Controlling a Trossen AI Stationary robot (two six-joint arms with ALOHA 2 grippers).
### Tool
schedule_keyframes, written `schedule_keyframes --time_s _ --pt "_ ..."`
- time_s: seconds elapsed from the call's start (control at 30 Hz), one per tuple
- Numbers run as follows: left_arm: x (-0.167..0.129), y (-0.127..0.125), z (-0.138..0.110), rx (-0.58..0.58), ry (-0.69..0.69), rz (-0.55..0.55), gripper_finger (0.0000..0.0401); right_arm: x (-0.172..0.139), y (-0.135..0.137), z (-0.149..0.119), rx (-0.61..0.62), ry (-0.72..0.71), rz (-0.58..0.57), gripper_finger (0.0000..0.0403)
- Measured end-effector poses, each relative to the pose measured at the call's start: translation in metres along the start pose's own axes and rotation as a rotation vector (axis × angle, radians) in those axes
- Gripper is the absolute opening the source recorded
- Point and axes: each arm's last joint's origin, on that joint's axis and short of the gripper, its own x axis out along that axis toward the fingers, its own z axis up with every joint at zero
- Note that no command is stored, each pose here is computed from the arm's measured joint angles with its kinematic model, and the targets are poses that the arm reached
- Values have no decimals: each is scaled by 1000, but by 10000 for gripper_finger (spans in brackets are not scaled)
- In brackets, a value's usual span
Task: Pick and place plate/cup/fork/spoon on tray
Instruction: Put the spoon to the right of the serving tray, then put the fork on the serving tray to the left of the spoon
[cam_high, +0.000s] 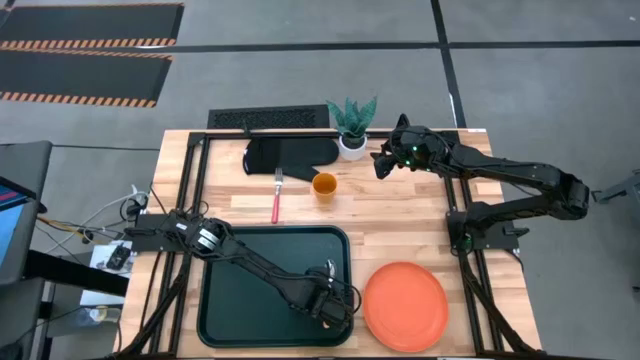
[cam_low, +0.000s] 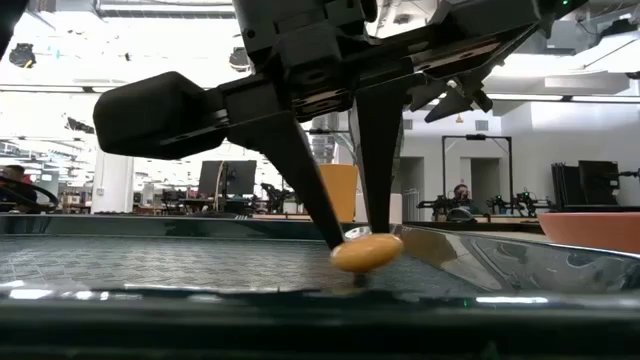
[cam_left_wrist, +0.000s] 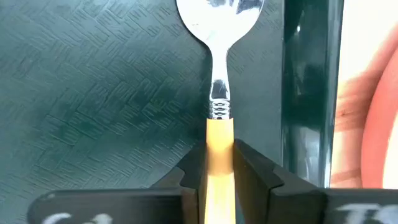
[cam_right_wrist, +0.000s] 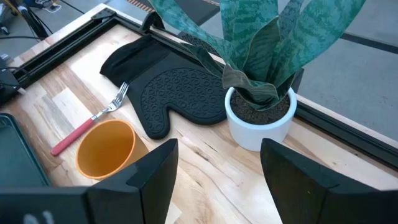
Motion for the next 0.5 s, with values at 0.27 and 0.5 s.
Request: schedule_keyframes --time_s 0.27,0.5 --pt "0 0 1 -15 1 4 110 0 0 0 0 0 0 255" --pt "-1 -4 5 -15 -4 -19 122 0 1 0 -2 4 11 255"
